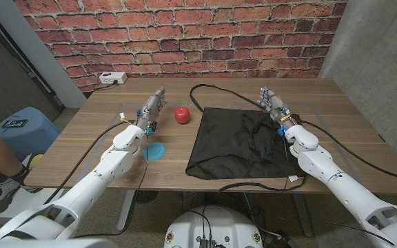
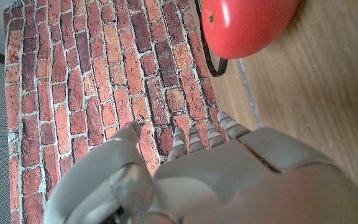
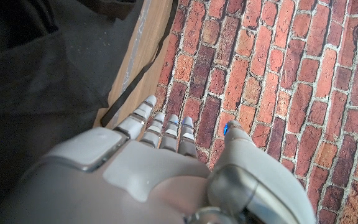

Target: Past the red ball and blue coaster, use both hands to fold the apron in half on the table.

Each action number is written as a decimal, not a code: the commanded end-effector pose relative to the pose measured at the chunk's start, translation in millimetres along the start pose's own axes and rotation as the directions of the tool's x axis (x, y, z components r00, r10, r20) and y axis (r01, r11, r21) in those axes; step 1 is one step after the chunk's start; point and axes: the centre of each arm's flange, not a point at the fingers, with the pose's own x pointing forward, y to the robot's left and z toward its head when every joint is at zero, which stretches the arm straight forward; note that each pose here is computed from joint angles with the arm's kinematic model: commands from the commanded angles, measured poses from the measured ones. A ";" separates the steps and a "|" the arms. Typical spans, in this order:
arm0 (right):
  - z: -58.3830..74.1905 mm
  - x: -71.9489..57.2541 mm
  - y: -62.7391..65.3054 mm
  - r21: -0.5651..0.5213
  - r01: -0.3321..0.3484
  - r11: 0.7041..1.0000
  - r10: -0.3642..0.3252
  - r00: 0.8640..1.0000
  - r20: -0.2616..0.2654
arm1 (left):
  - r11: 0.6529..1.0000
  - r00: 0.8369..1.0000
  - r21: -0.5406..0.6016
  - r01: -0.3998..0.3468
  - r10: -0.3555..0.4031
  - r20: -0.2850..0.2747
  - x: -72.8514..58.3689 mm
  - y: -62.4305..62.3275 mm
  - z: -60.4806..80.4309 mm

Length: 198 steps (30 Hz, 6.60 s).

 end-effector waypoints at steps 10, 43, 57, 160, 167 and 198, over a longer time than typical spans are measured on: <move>3.8 -5.7 15.3 -0.017 0.013 1.000 -0.013 1.000 0.002 | 0.998 0.998 0.021 0.053 -0.053 -0.029 2.4 7.5 -1.2; 13.4 7.1 4.5 -0.059 -0.030 0.998 0.031 0.999 0.022 | 0.979 0.987 0.132 0.158 -0.151 -0.055 -8.6 -24.1 25.5; 15.1 8.5 2.9 -0.065 -0.029 0.997 0.031 0.999 0.030 | 0.958 0.975 0.182 0.223 -0.214 -0.067 -22.8 -34.4 38.5; 30.2 -10.7 -43.4 -0.156 0.027 0.987 -0.026 1.000 0.014 | 0.254 0.694 0.755 0.605 -0.632 -0.344 -95.9 -124.0 63.1; 30.7 -9.1 -50.1 -0.157 0.038 0.987 -0.036 0.999 0.016 | 0.189 0.670 0.775 0.602 -0.648 -0.362 -99.5 -130.1 65.7; 26.4 -9.4 -69.3 -0.173 0.060 0.983 -0.057 0.998 0.019 | 0.107 0.676 0.828 0.550 -0.640 -0.366 -133.1 -135.0 52.9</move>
